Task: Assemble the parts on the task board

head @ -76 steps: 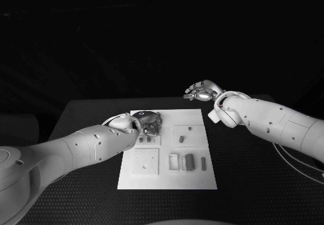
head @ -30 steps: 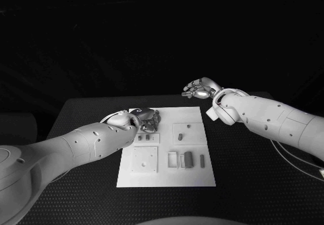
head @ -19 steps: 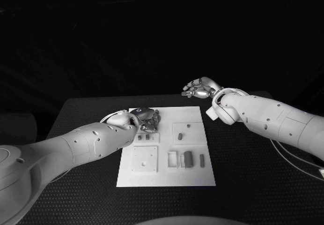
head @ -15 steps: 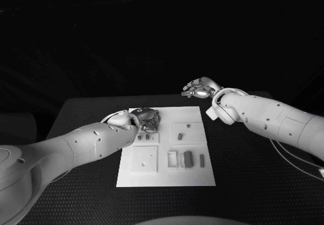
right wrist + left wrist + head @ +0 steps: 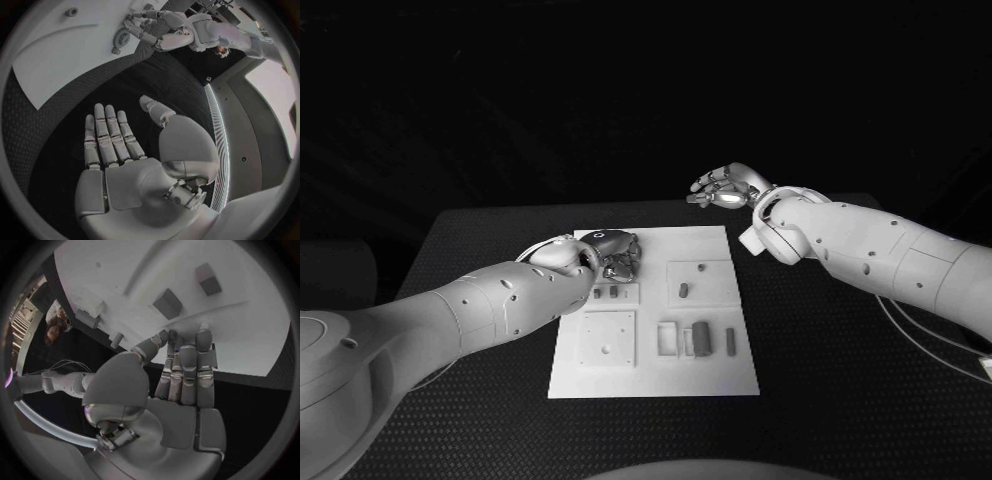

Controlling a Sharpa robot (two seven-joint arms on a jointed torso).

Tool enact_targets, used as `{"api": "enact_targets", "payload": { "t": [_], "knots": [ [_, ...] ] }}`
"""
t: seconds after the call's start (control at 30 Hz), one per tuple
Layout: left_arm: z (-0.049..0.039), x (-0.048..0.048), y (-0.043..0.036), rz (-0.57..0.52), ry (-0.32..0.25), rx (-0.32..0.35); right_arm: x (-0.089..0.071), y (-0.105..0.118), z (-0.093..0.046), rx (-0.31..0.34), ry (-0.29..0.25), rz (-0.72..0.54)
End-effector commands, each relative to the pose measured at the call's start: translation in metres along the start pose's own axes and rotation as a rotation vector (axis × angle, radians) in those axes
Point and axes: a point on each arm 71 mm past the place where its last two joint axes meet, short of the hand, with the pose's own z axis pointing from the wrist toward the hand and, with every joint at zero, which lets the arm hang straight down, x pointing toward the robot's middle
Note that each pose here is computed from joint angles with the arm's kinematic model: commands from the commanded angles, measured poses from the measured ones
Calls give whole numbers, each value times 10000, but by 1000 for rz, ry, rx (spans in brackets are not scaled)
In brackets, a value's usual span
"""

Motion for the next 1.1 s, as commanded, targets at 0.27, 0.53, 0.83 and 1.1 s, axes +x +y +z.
{"api": "enact_targets", "payload": {
  "t": [0.27,0.53,0.83,1.1],
  "knots": [
    [-39,231,49,20,108,-26,3,9,-2,-13,6,0],
    [-41,201,59,30,69,-11,6,13,-2,-14,7,1],
    [-60,132,66,-22,-36,24,7,14,-2,-14,7,1],
    [-84,96,99,-72,-70,18,8,15,-2,-15,7,2]
  ]
}}
